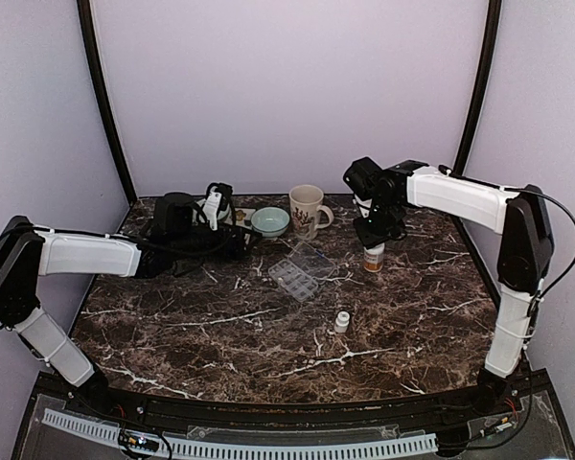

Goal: Sort the pills into containers
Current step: Pass from the left arm to the right, then place the pill bottle at the center of the board.

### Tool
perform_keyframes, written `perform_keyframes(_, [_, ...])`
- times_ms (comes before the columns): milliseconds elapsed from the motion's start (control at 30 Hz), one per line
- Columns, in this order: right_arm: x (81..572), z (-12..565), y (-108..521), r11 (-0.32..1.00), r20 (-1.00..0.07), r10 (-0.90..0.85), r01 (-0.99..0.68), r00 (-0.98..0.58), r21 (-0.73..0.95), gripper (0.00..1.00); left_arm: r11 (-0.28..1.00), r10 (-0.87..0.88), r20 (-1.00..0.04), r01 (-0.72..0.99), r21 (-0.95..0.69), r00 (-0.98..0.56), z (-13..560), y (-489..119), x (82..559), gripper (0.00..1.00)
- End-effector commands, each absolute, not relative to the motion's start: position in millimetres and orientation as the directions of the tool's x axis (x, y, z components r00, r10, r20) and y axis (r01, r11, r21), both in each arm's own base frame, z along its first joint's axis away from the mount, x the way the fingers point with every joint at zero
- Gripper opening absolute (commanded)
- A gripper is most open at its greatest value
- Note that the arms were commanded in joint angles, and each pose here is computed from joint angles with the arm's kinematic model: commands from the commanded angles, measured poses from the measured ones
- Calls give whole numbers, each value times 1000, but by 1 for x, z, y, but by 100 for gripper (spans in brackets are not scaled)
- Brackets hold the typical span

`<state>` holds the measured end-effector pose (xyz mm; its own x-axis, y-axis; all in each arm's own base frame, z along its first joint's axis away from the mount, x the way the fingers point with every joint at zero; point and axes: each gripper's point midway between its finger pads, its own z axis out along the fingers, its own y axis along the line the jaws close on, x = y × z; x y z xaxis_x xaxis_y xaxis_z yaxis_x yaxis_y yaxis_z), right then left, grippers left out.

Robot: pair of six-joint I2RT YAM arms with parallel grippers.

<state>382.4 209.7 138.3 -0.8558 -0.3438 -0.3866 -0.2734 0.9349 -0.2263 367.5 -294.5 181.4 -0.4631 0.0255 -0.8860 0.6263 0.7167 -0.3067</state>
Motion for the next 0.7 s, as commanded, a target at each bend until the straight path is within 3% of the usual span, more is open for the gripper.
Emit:
perform_keyframes(0, [386,130,197,937,-372,-333,-258,-867,-237,0,719,28,-906,638,-275,-421,199,-295,367,90])
perform_keyframes(667, [379,90,170,969,-332,-237,-196,-913,-153,1,716,46,-905,646,-265,-423,197,-298,365,90])
